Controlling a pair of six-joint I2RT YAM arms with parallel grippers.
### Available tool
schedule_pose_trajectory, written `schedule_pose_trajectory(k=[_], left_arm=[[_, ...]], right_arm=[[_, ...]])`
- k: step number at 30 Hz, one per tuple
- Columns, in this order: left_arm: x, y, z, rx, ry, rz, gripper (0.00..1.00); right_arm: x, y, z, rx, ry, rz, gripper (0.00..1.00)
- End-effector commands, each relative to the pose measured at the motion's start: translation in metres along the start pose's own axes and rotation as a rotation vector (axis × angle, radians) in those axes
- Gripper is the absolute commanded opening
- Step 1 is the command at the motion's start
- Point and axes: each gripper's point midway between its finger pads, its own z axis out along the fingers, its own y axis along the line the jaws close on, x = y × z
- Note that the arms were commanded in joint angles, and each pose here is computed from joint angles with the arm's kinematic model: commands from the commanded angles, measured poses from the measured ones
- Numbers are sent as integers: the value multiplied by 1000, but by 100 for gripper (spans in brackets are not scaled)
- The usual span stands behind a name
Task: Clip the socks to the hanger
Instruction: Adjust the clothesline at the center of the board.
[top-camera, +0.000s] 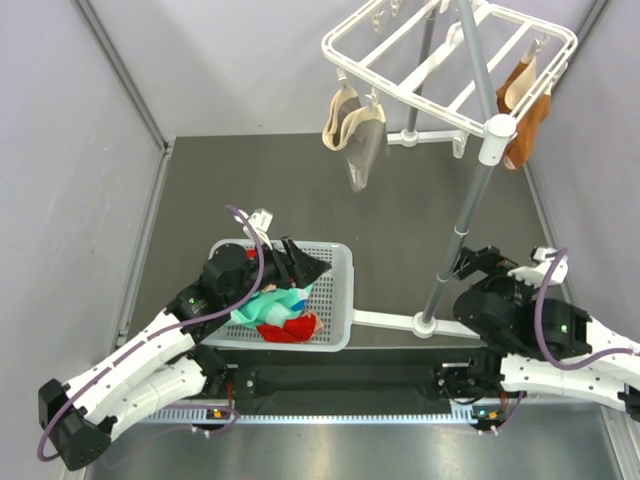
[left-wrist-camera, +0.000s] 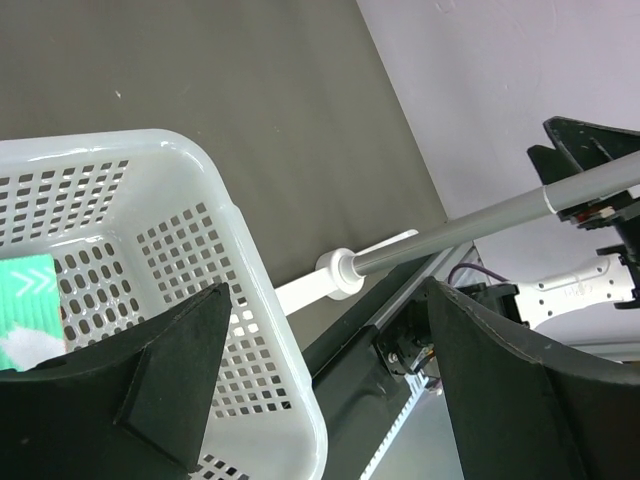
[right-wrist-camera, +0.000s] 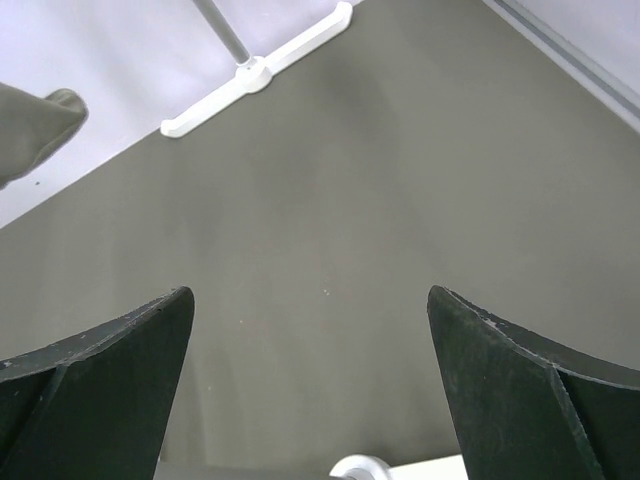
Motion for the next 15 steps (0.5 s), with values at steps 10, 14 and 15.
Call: schedule_pose_trajectory(k=[10, 14, 15], left_arm=[[6, -10, -8, 56, 27, 4, 84], [9, -13, -7, 73, 43, -1, 84], [8, -14, -8, 77, 43, -2, 84]], right_arm=[[-6, -33, 18, 186, -186, 190, 100], [-10, -46, 41, 358, -206, 119, 100], [-11, -42, 53, 343, -210, 76, 100]])
